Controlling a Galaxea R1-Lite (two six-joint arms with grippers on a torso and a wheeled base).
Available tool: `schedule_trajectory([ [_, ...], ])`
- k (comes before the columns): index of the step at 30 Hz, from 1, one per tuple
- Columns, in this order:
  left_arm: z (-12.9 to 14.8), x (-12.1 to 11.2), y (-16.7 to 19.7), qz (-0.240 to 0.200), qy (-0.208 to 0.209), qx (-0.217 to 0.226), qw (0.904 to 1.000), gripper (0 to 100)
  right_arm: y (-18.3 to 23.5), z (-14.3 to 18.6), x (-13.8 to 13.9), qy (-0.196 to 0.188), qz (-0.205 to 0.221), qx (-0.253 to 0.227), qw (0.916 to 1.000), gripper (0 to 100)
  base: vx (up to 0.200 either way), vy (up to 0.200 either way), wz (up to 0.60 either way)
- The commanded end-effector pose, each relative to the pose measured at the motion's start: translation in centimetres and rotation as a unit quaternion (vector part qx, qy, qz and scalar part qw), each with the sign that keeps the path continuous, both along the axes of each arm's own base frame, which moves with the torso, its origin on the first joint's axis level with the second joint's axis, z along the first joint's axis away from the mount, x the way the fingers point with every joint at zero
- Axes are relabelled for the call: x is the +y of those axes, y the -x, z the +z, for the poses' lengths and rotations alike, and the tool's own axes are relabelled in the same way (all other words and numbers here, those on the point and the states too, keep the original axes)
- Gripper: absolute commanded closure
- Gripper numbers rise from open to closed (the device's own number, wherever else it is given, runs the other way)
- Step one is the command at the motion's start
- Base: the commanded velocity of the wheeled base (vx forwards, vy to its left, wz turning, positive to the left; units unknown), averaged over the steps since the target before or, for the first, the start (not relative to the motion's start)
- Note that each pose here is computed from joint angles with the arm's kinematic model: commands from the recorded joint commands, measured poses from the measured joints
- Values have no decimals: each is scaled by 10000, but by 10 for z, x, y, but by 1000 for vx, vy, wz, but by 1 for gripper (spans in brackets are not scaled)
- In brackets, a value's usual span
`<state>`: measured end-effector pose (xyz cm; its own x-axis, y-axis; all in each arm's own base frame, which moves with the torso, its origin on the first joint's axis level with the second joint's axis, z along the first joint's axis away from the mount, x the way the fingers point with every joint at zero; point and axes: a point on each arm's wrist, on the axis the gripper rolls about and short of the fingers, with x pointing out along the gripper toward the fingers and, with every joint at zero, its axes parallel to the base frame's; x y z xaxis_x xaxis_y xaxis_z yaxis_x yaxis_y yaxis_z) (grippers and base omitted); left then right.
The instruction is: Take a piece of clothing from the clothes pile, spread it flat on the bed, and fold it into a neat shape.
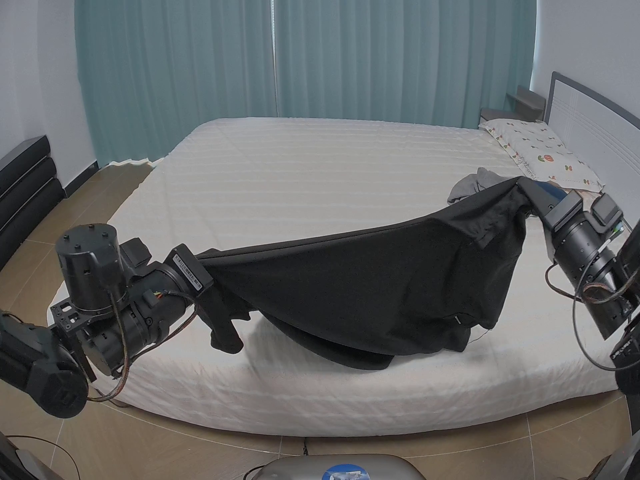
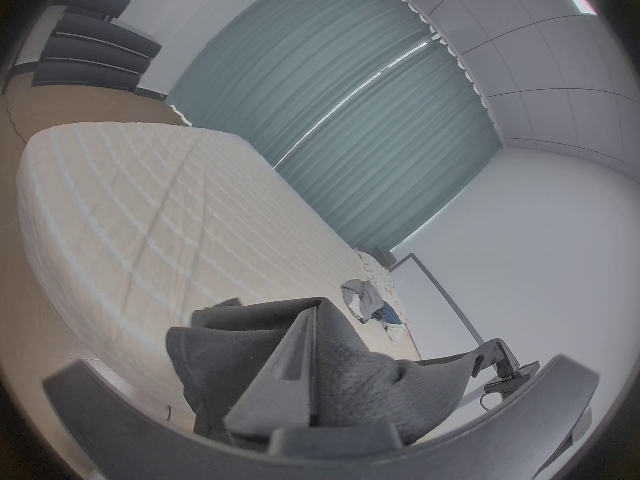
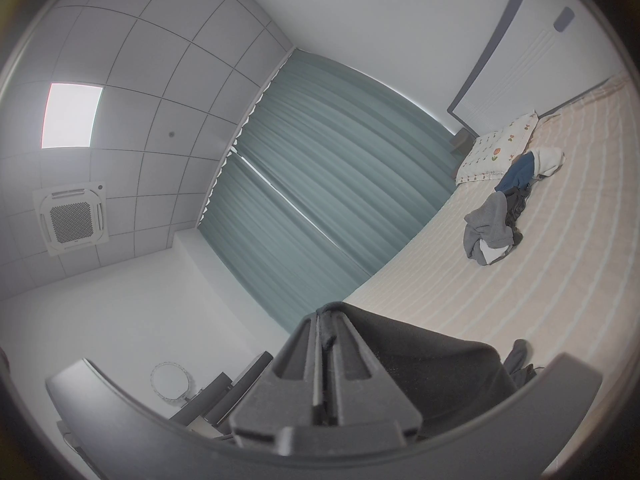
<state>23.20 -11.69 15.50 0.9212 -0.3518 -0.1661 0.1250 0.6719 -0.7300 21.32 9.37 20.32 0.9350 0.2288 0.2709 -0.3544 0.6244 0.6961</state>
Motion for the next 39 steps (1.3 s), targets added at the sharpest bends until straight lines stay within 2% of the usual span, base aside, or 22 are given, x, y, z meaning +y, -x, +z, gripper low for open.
schedule_trajectory([
  [1,42,7,36,-284,169,-593,9977,100,55,70,-20,-335,90,-874,9956,100,0,0,0],
  [8,84,12,37,-189,281,-867,9957,100,65,135,-28,-286,12,-756,9967,100,0,0,0],
  [9,92,14,33,-106,252,-829,9962,100,65,151,-31,-283,-72,-774,9966,100,0,0,0],
  [11,95,15,31,-69,211,-755,9969,100,67,159,-34,-284,-104,-798,9963,100,0,0,0],
  [13,105,15,22,18,61,-453,9990,100,68,179,-36,-277,-147,-841,9960,100,0,0,0],
  [18,107,11,0,127,-106,-9,9999,100,42,186,-36,-138,-452,-492,9977,100,0,0,0],
  [23,98,0,-28,180,-95,353,9992,100,-2,174,-41,80,-845,-46,9964,100,0,0,0],
  [29,70,-13,-65,181,-158,787,9966,100,-56,143,-36,229,-1000,490,9935,100,67,0,0],
  [35,38,-21,-104,161,-111,1200,9926,100,-112,107,-23,209,-1061,549,9926,100,200,0,0],
  [38,33,-22,-116,200,-112,1223,9922,100,-126,97,-20,204,-1063,512,9928,100,200,0,0],
  [39,27,-22,-129,262,-120,1267,9915,100,-141,84,-17,211,-1065,504,9928,100,200,0,0],
])
